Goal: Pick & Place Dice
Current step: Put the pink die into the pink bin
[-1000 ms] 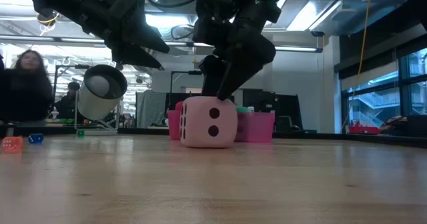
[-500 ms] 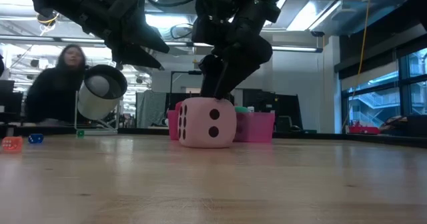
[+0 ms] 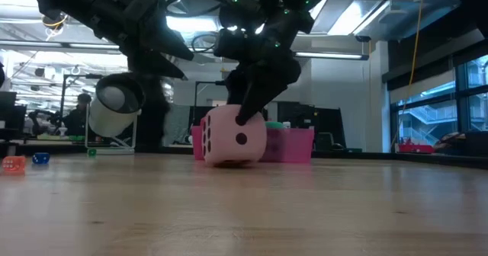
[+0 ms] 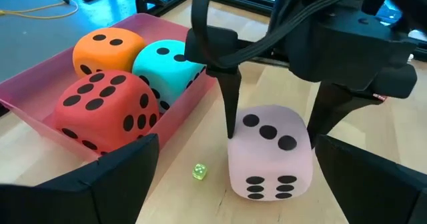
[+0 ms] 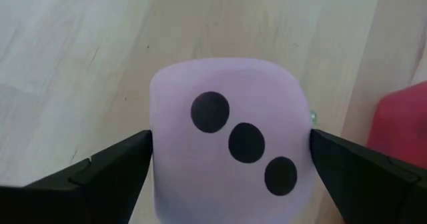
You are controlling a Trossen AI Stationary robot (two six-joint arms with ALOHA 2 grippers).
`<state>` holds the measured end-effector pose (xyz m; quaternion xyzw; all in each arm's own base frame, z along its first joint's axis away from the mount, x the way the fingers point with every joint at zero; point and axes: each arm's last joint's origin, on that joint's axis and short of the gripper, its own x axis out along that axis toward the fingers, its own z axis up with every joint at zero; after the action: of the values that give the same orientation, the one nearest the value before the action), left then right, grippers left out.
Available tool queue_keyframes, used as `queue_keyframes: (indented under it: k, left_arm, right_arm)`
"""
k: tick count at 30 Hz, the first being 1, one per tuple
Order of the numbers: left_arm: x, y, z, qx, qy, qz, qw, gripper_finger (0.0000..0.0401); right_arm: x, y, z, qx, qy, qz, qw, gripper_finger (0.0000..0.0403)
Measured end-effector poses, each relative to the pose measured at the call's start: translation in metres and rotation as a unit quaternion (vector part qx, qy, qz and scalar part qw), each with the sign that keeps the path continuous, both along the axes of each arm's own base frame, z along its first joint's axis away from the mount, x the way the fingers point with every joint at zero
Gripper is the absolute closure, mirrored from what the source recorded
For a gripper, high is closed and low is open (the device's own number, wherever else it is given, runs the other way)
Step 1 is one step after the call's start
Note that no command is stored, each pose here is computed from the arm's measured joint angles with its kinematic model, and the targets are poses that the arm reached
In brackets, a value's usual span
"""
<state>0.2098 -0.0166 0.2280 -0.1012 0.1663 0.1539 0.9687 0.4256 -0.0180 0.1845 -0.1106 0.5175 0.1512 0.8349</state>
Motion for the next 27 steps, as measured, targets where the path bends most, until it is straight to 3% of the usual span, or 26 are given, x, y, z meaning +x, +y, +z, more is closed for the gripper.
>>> queue_keyframes:
  k: [15,27]
  left_arm:
    - [0.0,0.0,0.0,-0.004,-0.001,0.0,1.0,0.0001]
    - [0.0,0.0,0.0,-0.003,0.001,0.0,1.0,0.0001]
  right_arm:
    - [0.0,-0.001,0.001,0.017,-0.003,-0.034,0.999,0.0003]
    - [-0.007,0.008,0.011,-0.014,0.006,-0.024,1.0,0.0003]
